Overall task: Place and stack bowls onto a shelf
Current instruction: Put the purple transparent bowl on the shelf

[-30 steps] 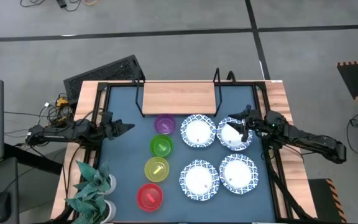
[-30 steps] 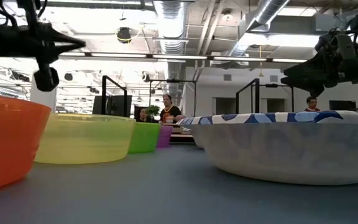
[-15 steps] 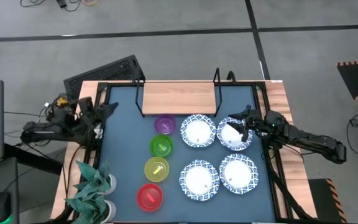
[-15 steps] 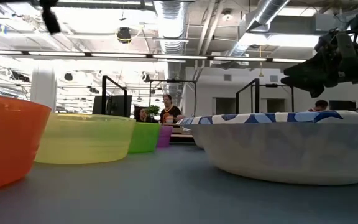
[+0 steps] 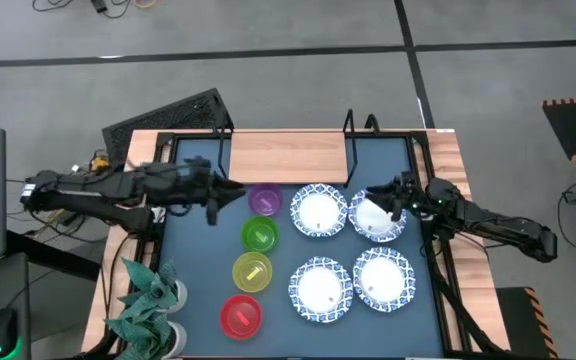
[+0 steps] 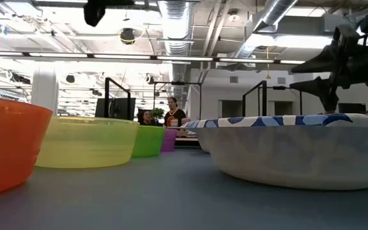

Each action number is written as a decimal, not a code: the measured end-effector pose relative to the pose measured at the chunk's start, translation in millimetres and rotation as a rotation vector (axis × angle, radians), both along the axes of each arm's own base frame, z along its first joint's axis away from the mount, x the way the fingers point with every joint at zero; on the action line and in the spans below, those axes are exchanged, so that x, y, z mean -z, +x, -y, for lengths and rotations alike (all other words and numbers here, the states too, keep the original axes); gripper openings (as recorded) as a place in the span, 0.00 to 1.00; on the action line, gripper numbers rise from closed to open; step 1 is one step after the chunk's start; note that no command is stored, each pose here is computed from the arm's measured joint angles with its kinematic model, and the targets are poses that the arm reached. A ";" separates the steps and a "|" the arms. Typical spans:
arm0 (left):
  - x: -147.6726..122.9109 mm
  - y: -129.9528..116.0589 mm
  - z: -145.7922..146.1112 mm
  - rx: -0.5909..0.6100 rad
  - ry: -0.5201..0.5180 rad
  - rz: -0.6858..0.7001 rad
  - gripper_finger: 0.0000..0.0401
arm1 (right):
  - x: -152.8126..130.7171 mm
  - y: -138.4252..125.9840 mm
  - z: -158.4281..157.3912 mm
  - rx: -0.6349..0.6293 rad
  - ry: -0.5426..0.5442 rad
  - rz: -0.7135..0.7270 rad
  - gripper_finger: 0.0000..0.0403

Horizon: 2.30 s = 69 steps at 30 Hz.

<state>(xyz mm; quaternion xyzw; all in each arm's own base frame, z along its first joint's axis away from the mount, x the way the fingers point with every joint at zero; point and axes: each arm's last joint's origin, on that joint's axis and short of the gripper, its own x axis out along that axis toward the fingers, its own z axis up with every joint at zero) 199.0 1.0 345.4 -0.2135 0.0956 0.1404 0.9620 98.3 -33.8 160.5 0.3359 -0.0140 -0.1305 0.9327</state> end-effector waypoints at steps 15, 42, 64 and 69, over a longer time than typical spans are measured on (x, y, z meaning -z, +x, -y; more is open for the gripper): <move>59.7 65.0 -45.3 -0.318 -0.368 -0.495 0.26 | -0.2 0.0 0.0 0.010 0.158 0.042 0.55; 150.8 96.3 -70.3 -0.588 -0.546 -0.830 0.26 | 0.1 -0.1 0.0 0.010 0.156 0.038 0.55; 161.3 96.0 -70.6 -0.598 -0.570 -0.788 0.26 | 0.5 -0.1 0.0 0.011 0.157 0.036 0.55; 160.3 98.9 -70.9 -0.580 -0.580 -0.759 0.26 | 0.4 -0.1 0.0 0.011 0.157 0.036 0.55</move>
